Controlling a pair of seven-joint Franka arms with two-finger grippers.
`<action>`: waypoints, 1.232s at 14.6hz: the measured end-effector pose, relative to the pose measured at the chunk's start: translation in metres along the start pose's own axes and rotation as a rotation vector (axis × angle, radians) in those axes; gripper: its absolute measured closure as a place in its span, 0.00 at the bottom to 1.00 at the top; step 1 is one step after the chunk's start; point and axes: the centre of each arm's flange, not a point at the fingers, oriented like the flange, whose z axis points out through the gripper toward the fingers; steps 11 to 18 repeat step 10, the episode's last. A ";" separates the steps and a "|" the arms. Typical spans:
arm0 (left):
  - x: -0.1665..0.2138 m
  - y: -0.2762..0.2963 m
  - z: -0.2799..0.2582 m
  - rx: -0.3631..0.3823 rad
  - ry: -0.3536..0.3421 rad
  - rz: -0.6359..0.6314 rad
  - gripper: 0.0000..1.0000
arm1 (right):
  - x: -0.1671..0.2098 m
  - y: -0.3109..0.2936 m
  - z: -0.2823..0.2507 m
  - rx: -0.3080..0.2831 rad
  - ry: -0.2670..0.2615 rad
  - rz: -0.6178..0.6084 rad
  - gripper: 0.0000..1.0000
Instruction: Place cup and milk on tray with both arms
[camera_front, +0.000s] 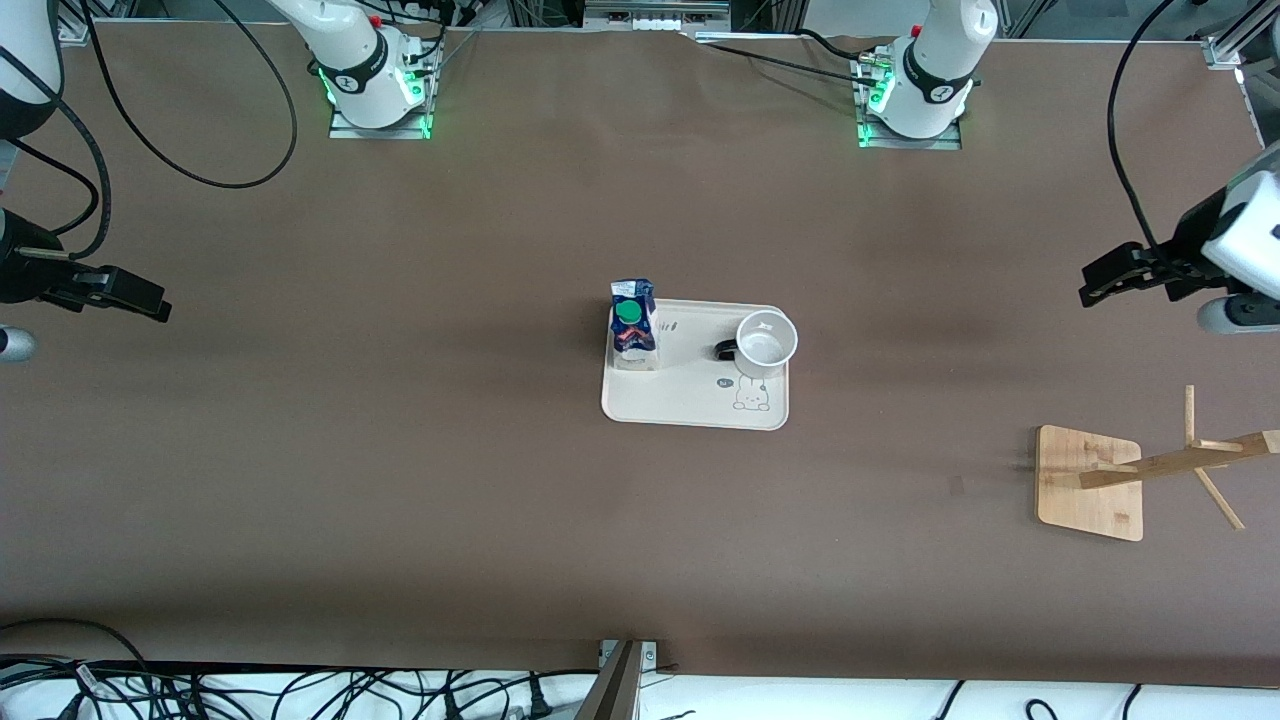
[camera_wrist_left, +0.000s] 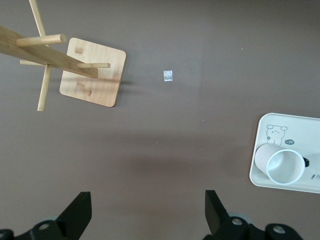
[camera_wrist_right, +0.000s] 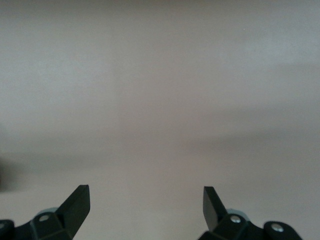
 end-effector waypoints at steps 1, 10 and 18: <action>-0.001 0.002 0.004 0.004 -0.001 0.005 0.00 | 0.000 -0.001 0.000 0.007 -0.001 0.012 0.00; -0.003 0.005 0.004 0.005 0.003 0.009 0.00 | -0.001 0.000 0.001 0.009 -0.009 0.025 0.00; -0.003 0.005 0.004 0.005 0.003 0.009 0.00 | -0.001 0.000 0.001 0.009 -0.009 0.025 0.00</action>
